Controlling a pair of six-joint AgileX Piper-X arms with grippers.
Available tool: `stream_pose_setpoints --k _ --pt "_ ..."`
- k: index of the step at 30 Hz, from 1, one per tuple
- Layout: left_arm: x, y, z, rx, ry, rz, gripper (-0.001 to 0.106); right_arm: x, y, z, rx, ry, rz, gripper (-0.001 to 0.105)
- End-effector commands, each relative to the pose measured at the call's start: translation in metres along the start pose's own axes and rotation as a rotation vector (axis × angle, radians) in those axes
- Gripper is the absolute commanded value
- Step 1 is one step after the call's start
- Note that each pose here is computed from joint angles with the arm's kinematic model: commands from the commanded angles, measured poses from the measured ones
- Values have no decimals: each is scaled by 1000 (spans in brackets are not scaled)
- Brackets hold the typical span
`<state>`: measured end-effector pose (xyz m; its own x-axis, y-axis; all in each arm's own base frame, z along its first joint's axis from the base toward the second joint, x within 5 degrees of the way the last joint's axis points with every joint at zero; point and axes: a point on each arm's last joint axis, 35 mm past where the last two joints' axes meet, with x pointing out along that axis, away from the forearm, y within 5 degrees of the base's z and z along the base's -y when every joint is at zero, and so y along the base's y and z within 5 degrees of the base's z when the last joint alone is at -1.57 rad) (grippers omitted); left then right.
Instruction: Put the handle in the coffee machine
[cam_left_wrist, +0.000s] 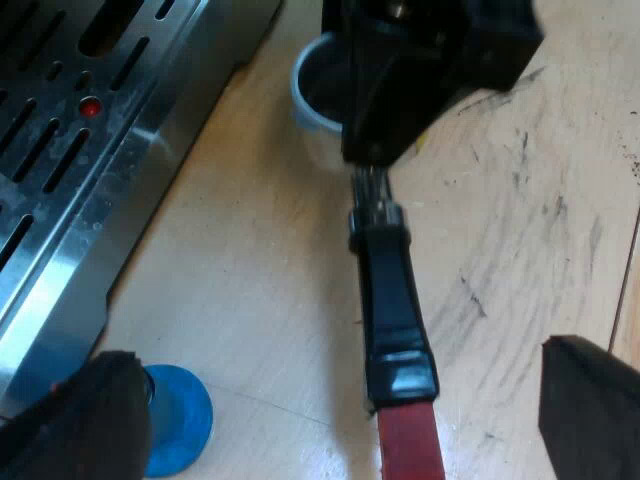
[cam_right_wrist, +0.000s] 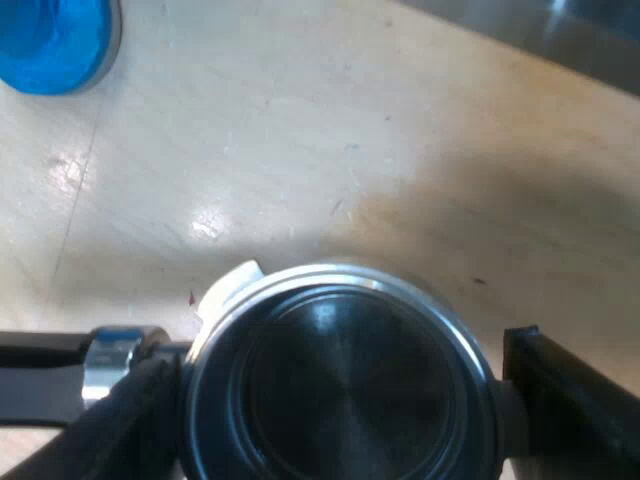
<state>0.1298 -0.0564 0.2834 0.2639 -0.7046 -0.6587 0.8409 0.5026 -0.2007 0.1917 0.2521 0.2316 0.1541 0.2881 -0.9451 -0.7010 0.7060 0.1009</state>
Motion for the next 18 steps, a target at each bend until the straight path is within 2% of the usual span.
stream_pose_setpoints --k 1,5,9,13,18 --pt "-2 -2 2 14 -15 -5 80 -14 0 1 4 -43 0 0" --pt "-2 -2 2 17 -15 -5 80 -20 0 1 5 -60 -4 0" --pt "0 -2 0 36 -13 -14 80 -23 0 2 35 -72 -7 0" --pt "7 -2 -10 44 -13 -76 80 -28 1 7 34 -90 -5 0" --pt "17 -1 -24 62 15 -90 80 -34 2 13 33 -115 -1 0"
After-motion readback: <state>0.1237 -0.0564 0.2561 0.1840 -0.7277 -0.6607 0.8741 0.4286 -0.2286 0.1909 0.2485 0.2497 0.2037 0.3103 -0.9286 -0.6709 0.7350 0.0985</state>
